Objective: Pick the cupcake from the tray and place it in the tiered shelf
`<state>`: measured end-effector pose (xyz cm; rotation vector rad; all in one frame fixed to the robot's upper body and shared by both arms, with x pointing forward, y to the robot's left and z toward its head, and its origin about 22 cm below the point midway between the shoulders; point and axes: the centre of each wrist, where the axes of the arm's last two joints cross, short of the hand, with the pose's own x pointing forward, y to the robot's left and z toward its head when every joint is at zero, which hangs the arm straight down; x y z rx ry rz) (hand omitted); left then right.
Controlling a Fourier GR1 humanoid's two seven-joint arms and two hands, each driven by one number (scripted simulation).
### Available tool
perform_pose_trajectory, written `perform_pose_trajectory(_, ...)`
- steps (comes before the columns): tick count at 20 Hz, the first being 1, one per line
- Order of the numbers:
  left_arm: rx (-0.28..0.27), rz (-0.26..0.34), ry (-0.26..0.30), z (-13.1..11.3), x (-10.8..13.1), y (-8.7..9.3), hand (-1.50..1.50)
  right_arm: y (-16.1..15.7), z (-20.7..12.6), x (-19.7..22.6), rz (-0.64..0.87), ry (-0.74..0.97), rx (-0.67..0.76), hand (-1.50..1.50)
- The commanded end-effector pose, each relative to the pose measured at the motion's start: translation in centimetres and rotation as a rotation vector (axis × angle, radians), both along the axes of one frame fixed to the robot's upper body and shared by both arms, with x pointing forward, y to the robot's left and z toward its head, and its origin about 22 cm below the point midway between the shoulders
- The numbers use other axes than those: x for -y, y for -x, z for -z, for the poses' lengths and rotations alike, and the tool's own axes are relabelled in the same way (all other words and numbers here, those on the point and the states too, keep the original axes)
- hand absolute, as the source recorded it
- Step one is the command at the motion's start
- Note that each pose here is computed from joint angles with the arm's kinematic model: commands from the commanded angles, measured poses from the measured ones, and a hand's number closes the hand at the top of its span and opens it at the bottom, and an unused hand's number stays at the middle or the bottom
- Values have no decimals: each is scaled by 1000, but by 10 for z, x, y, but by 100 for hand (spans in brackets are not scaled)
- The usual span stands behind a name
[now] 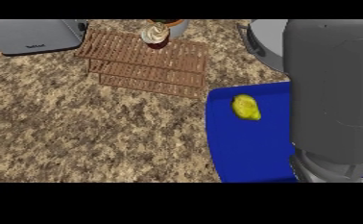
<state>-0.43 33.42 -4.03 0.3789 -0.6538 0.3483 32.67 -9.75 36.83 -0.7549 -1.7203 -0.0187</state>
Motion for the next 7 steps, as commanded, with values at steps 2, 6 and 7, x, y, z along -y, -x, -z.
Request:
perform_pose_trajectory(2,397,182,-127,-38,-2,-76,0,10,-9,25,21,-19,-87,-150)
perform_pose_trajectory(6,367,140,-149,-40,-10,-63,0,18,-15,48,22,-22,-65,-150)
perform_pose_trajectory(7,370,140,-148,-39,-6,-62,0,20,-14,52,12,-17,-53,-150)
